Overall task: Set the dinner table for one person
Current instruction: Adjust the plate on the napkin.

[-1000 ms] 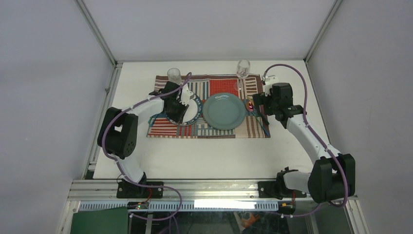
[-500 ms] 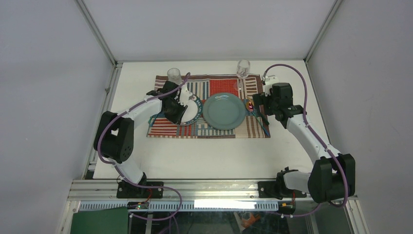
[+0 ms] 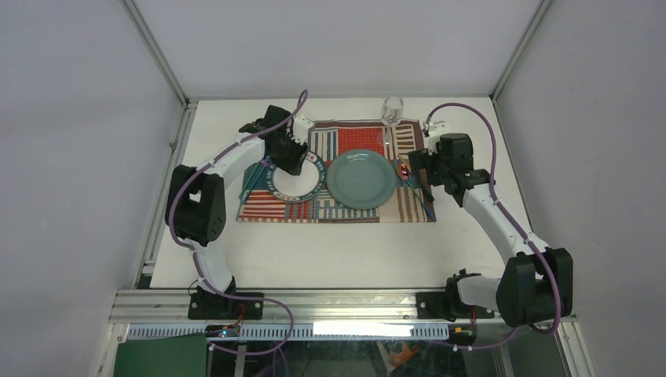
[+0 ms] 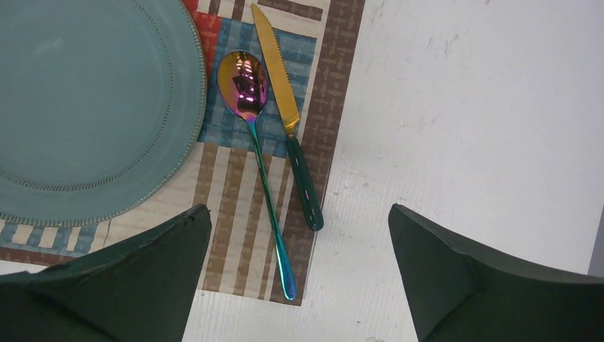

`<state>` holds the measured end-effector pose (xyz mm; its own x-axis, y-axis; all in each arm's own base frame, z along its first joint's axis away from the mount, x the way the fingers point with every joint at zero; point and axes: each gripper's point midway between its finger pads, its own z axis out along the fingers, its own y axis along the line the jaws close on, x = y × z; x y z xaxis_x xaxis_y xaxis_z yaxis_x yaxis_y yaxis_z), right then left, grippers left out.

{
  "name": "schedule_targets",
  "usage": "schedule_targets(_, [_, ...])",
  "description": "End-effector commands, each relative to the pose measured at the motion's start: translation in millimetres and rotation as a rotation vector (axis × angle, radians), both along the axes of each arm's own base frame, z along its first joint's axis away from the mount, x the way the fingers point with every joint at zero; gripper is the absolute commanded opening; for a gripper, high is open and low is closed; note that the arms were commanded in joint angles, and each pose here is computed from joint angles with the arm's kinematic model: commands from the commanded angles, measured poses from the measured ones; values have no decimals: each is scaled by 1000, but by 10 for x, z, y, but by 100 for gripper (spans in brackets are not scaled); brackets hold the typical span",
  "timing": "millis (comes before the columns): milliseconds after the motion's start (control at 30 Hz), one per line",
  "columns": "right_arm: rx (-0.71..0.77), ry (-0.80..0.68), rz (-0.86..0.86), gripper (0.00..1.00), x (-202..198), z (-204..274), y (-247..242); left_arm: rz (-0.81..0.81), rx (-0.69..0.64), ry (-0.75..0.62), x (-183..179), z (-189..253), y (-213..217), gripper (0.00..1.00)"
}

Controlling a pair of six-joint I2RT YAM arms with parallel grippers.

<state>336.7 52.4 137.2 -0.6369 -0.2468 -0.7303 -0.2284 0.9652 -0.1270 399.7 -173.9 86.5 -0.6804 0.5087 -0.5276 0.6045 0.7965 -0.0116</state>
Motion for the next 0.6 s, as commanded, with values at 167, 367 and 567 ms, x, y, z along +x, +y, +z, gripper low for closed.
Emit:
schedule_targets(167, [10, -44, 23, 100, 74, 128, 21, 76, -327, 64, -254, 309, 574, 32])
schedule_targets(367, [13, -26, 24, 100, 78, 90, 32, 75, -450, 113, -540, 382, 428, 37])
schedule_targets(567, [13, -21, 19, 100, 71, 83, 24, 141, -488, 162, -453, 210, 418, 31])
